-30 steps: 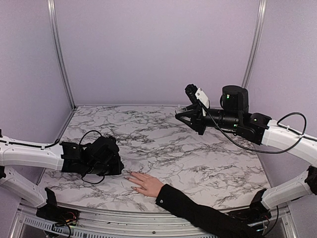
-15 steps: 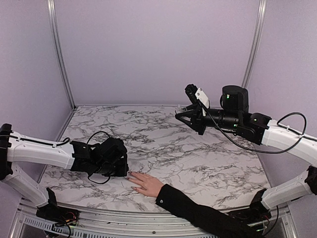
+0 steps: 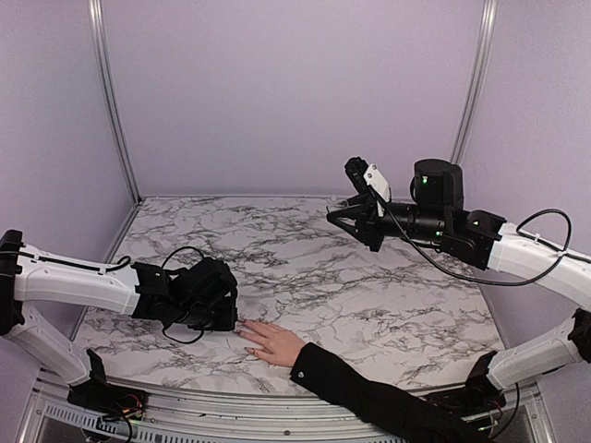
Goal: Paint the nails
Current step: Paint the nail polish on the nail.
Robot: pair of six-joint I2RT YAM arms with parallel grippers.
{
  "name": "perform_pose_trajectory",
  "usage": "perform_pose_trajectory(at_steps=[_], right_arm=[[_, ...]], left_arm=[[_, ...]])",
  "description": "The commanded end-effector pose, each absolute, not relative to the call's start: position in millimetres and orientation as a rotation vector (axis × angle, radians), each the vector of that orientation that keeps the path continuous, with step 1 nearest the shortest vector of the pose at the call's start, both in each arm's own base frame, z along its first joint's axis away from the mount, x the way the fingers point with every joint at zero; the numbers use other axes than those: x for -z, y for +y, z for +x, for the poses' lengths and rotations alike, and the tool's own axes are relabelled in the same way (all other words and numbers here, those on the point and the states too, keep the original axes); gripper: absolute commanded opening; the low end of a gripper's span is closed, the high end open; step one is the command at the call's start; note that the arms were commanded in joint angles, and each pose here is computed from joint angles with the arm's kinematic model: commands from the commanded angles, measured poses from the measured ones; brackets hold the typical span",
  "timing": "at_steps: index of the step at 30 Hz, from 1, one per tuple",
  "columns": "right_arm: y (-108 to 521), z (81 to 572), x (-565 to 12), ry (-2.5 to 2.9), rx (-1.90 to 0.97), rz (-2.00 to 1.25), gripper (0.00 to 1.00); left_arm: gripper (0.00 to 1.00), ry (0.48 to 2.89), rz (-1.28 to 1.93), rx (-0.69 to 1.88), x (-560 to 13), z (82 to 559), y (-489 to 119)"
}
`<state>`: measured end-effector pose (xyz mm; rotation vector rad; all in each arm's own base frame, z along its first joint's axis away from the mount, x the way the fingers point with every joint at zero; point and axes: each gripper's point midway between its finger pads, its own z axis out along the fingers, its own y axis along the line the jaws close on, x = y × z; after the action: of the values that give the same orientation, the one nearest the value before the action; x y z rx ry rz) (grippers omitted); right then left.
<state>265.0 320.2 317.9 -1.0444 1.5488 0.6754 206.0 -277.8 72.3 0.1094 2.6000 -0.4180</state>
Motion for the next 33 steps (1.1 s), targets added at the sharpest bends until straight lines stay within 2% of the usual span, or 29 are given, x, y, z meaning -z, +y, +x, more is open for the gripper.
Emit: perform_pose_trajectory(at_steps=[1,22,28,33], right_arm=[[318.2,266.7,-333.9,1.513,-0.665,-1.035,0.00],[318.2,266.2,-335.7,1.510,-0.668,-1.033,0.00],[318.6,265.5,-335.0,1.509,-0.670,-1.037,0.00],[319.5,266.1,-334.5,1.508,-0.674,-1.036,0.00]], left_arm=[[0.00,2.625,0.091,0.366,-69.1,203.1,-270.0],[0.00,2.615,0.006,0.287,-69.7,205.2,-251.8],[0.00,2.474,-0.027,0.430,-103.0,210.4,-251.4],[0.00,2.495,0.060,0.483,-100.3,207.7,-268.4]])
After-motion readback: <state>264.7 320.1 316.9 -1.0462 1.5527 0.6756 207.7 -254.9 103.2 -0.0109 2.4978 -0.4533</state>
